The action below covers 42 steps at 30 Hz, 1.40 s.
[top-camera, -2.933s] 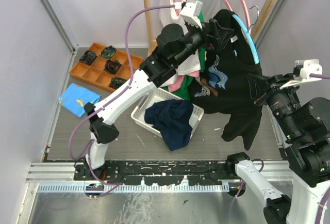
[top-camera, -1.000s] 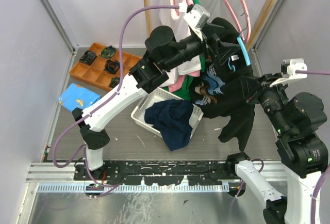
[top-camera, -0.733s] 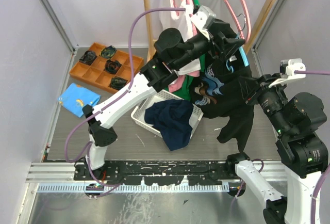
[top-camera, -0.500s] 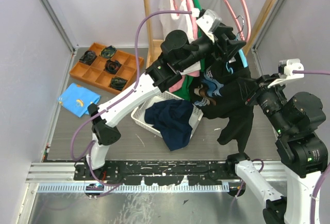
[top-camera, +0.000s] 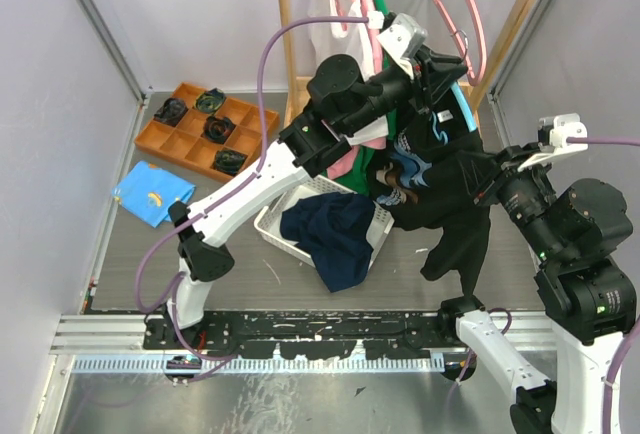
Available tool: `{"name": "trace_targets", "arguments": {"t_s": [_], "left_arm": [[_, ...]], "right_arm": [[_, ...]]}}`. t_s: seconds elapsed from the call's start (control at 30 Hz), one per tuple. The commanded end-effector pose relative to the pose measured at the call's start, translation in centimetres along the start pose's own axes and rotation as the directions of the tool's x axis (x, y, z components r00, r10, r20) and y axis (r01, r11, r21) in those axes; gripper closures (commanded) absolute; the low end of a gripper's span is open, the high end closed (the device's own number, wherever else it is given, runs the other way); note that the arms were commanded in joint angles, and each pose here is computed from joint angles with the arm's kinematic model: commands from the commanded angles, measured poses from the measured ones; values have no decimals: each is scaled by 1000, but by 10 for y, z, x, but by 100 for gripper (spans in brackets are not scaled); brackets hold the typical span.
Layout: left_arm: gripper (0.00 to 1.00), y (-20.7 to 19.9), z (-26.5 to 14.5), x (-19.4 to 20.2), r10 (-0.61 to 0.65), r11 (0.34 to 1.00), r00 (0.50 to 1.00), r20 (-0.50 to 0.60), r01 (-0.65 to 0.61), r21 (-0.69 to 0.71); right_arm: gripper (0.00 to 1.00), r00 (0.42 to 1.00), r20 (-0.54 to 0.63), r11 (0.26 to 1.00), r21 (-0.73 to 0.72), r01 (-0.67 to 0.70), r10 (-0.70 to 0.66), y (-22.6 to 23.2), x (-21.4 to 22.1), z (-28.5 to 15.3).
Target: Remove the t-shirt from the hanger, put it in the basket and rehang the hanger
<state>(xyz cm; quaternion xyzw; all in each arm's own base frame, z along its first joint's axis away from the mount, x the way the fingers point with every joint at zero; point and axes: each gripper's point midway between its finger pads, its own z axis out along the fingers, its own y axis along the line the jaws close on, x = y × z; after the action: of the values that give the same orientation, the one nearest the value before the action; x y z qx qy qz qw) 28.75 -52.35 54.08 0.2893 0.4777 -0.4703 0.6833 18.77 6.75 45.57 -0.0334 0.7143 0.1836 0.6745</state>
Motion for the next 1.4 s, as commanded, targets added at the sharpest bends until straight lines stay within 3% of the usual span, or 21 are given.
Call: {"name": "trace_targets", "arguments": {"t_s": [0.0, 0.1, 0.17, 0.3, 0.37, 0.5, 0.97, 1.37], "left_arm": [[83, -6, 2, -18, -4, 1000, 999, 43, 3, 22], [100, -6, 1, -25, -20, 1000, 998, 57, 19, 17], [100, -5, 0, -29, -30, 1000, 998, 63, 30, 5], [100, 3, -4, -41, -26, 998, 997, 76, 30, -47], [100, 11, -7, -49, -12, 995, 996, 87, 20, -96], [100, 23, -12, -65, 12, 987, 995, 97, 4, -161], [100, 46, -26, -91, 57, 972, 992, 111, -30, -235], [100, 65, -36, -106, 78, 955, 989, 129, -37, -293]], "right_arm": [[99, 985, 171, 998, -62, 33, -22, 16, -49, -9], [99, 986, 167, 998, -59, 33, -23, 16, -49, -9], [97, 986, 164, 998, -49, 26, -18, 14, -48, -9], [74, 990, 144, 999, -37, 9, -4, 12, -43, -9], [58, 993, 116, 1000, -31, 2, 1, 10, -36, -9], [42, 996, 82, 999, -46, -20, 24, 13, -25, -12], [40, 996, 25, 994, -64, -84, 86, 16, 5, -40], [47, 990, -45, 990, -41, -137, 135, 11, 45, -51]]}}
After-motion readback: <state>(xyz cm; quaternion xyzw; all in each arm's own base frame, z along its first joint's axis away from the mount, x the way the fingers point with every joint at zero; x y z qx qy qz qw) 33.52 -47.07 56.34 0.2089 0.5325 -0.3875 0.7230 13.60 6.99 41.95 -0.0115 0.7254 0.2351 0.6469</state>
